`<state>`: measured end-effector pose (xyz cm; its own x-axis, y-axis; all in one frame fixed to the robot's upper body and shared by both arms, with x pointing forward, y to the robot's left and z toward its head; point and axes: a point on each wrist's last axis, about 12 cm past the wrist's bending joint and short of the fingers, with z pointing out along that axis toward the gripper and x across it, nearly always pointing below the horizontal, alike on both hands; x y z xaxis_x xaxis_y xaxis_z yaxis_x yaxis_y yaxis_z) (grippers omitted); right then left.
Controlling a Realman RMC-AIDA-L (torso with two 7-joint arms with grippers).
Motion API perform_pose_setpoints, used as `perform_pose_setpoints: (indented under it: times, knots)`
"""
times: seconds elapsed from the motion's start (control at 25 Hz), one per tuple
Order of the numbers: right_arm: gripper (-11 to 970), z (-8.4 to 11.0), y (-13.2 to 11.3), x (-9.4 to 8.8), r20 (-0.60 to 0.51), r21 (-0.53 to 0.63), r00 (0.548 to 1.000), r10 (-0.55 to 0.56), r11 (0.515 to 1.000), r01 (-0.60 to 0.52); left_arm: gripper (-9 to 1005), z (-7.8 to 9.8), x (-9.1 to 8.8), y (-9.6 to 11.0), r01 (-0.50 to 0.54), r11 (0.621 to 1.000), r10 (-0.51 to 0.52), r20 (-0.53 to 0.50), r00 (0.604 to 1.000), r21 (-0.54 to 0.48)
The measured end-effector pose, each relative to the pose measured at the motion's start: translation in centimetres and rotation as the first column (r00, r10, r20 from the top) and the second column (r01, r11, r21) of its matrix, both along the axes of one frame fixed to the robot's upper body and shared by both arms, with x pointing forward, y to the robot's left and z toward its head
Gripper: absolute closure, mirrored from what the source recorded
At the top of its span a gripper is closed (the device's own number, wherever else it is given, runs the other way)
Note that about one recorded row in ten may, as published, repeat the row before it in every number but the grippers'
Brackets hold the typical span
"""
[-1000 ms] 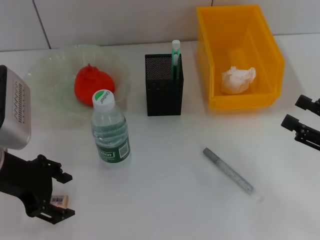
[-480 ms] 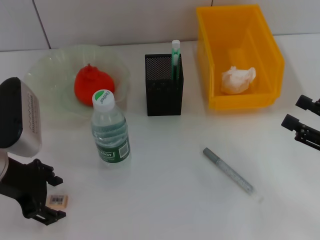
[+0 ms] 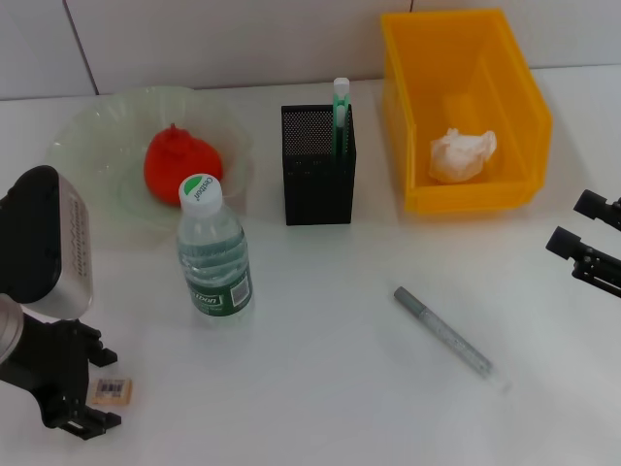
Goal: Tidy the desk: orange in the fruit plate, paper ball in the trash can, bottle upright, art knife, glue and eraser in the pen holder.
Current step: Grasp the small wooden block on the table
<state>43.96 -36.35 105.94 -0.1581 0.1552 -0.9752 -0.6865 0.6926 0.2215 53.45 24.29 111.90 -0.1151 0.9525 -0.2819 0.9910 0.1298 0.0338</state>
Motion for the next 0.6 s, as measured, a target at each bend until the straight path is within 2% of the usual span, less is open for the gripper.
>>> perform_pose_setpoints:
  times: [0.28,0.48,0.6]
  knots:
    - [186,-0.1,0.08,-0.05,-0.004,0.006,1.0,0.0,1.0,0.0,282,0.26,-0.09,0.41,-0.003,0.999,0.002,0.017,1.0,0.035]
    - [186,-0.12,0.1,-0.05,-0.005,0.008,1.0,0.0,1.0,0.0,405,0.32,-0.17,0.58,-0.005,0.999,0.004,0.02,1.0,0.042]
    - [186,-0.15,0.14,-0.04,-0.006,0.01,1.0,0.0,1.0,0.0,403,0.26,-0.21,0.58,-0.003,0.999,0.002,0.016,1.0,0.045]
